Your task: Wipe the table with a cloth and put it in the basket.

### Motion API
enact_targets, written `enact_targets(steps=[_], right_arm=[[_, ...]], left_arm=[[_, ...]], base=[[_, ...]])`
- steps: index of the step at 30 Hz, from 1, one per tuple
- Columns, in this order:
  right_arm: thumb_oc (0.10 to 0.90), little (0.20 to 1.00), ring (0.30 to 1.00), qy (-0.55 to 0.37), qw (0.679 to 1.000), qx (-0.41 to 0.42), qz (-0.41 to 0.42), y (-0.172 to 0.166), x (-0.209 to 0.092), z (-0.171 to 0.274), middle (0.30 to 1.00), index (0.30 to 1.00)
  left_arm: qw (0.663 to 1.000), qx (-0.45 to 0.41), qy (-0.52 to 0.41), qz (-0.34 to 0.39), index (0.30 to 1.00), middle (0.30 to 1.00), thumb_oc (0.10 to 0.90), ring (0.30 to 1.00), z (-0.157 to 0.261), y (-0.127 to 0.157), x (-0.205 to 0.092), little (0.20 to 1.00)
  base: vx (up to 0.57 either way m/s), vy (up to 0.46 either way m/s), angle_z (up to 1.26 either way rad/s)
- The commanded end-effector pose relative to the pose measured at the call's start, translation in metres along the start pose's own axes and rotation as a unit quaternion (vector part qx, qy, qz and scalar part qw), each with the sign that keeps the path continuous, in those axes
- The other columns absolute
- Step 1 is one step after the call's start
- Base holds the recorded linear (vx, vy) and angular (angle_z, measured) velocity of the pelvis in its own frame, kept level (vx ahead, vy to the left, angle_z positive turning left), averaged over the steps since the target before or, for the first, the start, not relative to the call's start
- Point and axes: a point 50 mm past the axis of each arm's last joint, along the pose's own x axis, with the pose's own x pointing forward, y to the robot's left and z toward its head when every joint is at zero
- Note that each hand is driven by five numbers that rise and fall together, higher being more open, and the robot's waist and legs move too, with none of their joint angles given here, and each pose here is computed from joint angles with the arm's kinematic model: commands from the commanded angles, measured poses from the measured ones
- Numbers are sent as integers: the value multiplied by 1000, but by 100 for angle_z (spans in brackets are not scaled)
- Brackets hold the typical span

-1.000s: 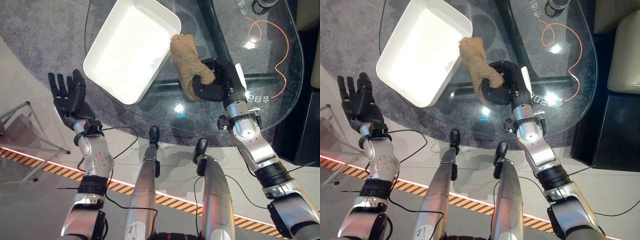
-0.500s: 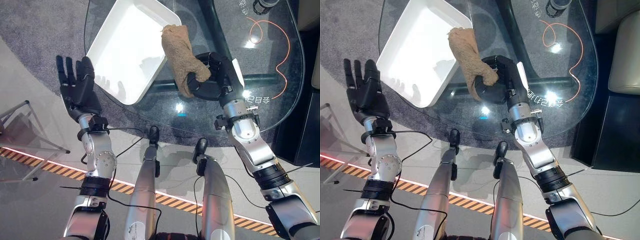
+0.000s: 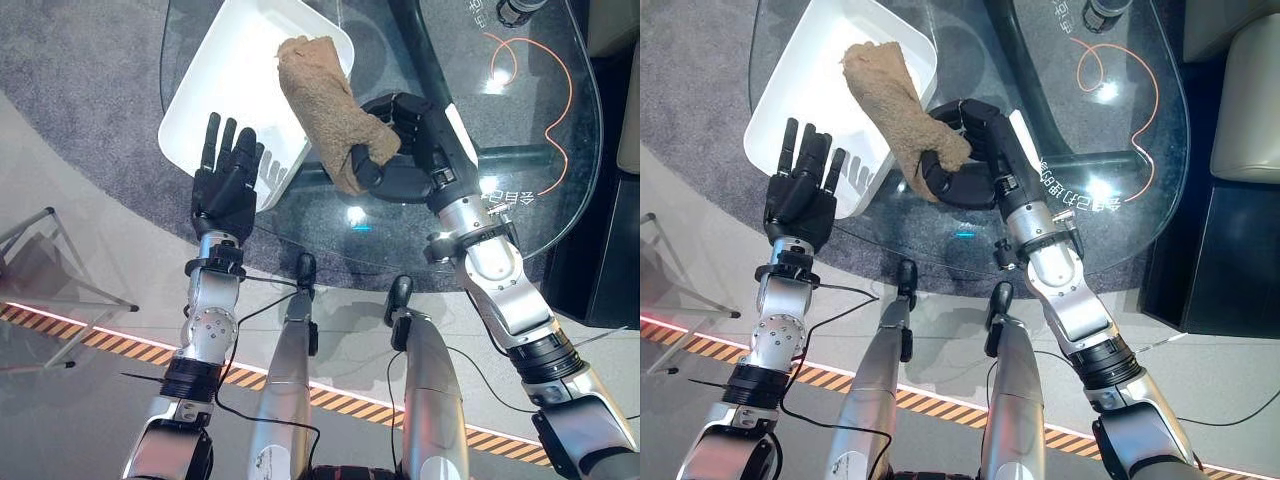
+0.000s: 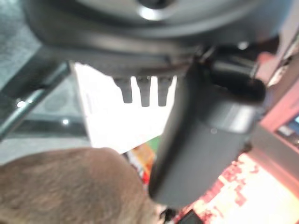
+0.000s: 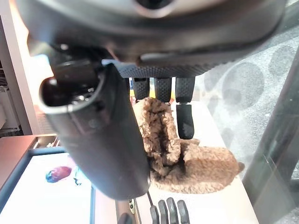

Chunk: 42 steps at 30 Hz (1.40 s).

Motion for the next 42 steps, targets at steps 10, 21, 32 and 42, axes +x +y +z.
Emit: enact_targets(steps=[10,21,32,42], right_arm=[[100,200,300,-250,963,30,91,21,7,99,300,300],[100,200,300,-201,967,13,158,37,8,86,300,300],[100,200,300,-191,966,10,172,41,10,86,300,300],[100,200,300,-189,965,10,179,44,10,86,300,300]], left_arm=[[987,-10,-10,-158,900,900,800,900,21,-46,6,900],[977,-9,32,-212,900,900,800,900,10,-58,3,900],[974,-17,34,-223,900,900,800,900,9,-64,3,900],[971,-7,2,-237,300,300,100,300,14,-68,2,200]], base=[[0,0,0],[0,0,0],[0,0,0],[0,0,0]])
